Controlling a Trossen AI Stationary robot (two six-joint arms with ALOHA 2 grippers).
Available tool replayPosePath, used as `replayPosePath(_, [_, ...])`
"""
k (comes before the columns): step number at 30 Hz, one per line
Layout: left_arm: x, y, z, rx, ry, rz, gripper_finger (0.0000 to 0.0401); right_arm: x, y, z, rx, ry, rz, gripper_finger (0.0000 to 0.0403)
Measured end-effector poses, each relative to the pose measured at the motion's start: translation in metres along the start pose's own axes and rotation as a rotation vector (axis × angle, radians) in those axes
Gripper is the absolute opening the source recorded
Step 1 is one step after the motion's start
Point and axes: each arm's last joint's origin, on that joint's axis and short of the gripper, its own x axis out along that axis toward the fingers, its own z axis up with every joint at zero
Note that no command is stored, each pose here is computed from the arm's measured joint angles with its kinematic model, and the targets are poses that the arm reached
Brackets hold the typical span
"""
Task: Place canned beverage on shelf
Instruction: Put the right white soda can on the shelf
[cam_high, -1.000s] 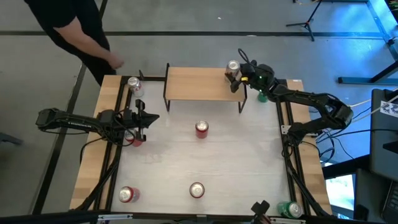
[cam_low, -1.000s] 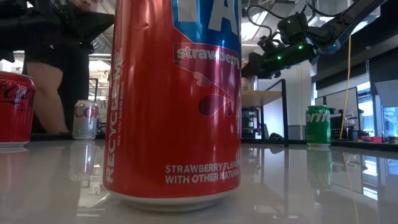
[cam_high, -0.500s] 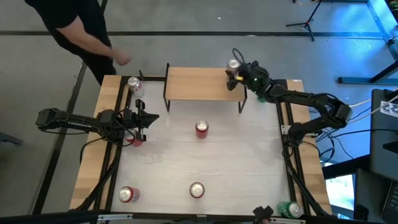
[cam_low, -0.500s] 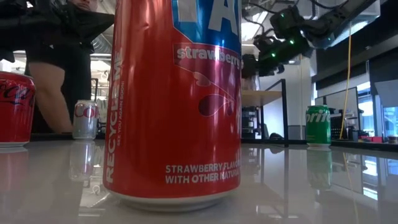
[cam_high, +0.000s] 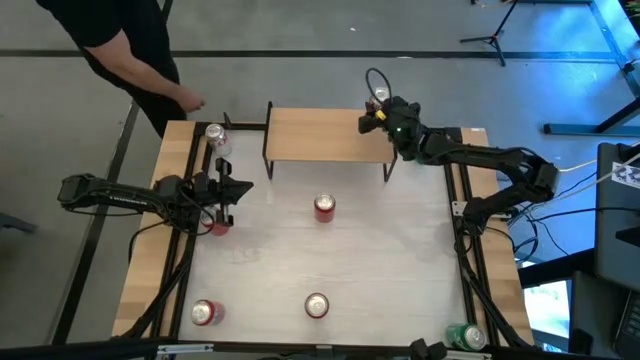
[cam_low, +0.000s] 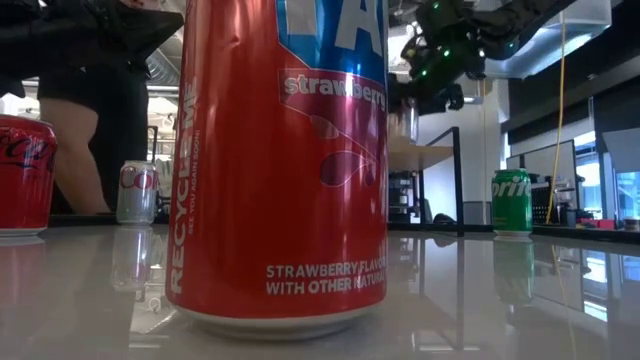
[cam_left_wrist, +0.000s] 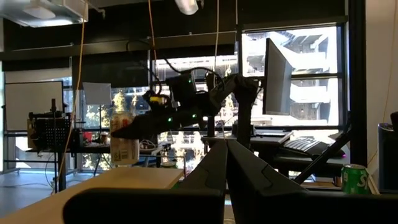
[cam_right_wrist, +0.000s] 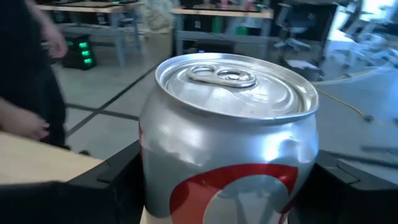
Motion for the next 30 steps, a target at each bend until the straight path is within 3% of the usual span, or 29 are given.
replayPosePath(3, [0.000,0.000,0.000,0.008,-0.003,0.000,0.0002,0.009,0.005,-0.010,0.040,-0.007,-0.038,0.0291])
replayPosePath(9, [0.000,0.000,0.001,0.008,-0.007,0.001,0.0002,0.016,0.007,-0.021,0.001,0.005,-0.119,0.0299])
replayPosePath(15, [0.000,0.000,0.001,0.008,-0.007,-0.003,0.0002,0.016,0.006,-0.021,-0.023,0.011,-0.124,0.0300])
replayPosePath(30, [0.000,0.000,0.001,0.008,-0.007,-0.007,0.0002,0.013,0.006,-0.017,-0.065,0.014,-0.094,0.0392])
